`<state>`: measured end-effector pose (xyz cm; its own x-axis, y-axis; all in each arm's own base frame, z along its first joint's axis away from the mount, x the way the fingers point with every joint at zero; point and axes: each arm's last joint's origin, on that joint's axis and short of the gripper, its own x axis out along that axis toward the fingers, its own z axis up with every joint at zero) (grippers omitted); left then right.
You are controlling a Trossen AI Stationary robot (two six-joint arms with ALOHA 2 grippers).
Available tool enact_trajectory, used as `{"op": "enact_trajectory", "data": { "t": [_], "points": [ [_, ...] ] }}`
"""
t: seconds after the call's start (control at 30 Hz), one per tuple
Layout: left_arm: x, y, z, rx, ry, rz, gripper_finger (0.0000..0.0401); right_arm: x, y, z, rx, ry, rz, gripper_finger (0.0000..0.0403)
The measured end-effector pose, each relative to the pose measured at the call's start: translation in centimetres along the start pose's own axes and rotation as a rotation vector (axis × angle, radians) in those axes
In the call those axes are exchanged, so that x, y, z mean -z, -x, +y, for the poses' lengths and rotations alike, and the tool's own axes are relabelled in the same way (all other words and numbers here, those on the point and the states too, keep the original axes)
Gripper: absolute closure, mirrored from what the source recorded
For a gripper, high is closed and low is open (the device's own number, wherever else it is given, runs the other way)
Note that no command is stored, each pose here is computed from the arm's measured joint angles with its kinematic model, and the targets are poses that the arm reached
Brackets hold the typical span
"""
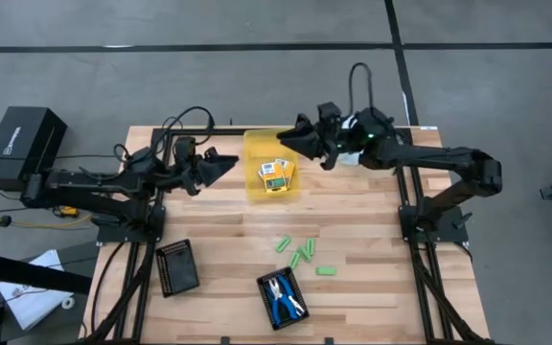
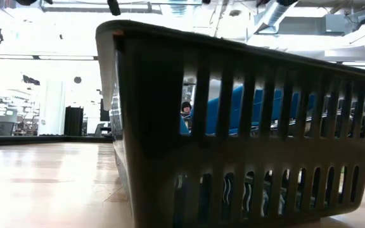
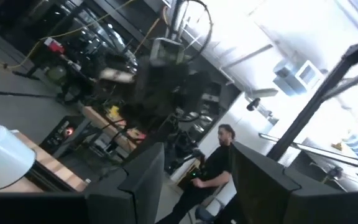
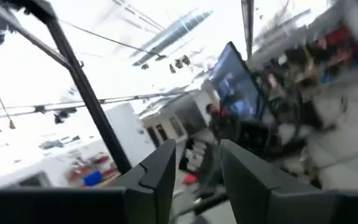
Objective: Pick & Place School Supplies
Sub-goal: Adjust the left black bin into the middle left of the table
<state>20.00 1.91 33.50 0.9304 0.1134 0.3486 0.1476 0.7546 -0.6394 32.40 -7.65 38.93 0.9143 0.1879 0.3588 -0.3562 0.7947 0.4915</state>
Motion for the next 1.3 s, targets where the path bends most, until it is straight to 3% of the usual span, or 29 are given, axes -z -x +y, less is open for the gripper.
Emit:
{"op": "enact_trajectory", "data": {
  "t": [0.17,0.37,0.5,0.6,0.83,1.1,1.3],
  "points": [
    [-0.2,0.0,0.2,0.017,-0.001,0.015,0.0226,2.1,-0.9,-1.4,0.027,-0.144,0.066,0.0285],
    [-1.3,0.2,1.2,0.010,0.007,0.009,0.0227,4.0,-1.2,-1.9,0.029,-0.232,0.224,0.0285],
    [-2.4,0.3,2.5,-0.052,-0.006,-0.020,0.0227,5.0,-0.3,-1.9,0.028,-0.314,0.439,0.0285],
    [-2.6,0.6,3.7,-0.112,0.000,0.034,0.0230,5.8,0.6,-0.7,0.017,-0.326,0.603,0.0285],
    [-2.1,1.1,5.6,-0.242,0.005,0.145,0.0249,8.1,4.8,0.4,0.138,-0.274,0.979,0.0285],
    [0.6,3.2,6.7,-0.353,0.173,0.538,0.0268,7.8,6.5,-0.5,0.158,-0.219,1.056,0.0285],
    [2.2,4.5,5.5,-0.286,0.327,0.785,0.0362,6.9,6.9,-1.5,0.158,-0.163,1.026,0.0285]
  ]
}}
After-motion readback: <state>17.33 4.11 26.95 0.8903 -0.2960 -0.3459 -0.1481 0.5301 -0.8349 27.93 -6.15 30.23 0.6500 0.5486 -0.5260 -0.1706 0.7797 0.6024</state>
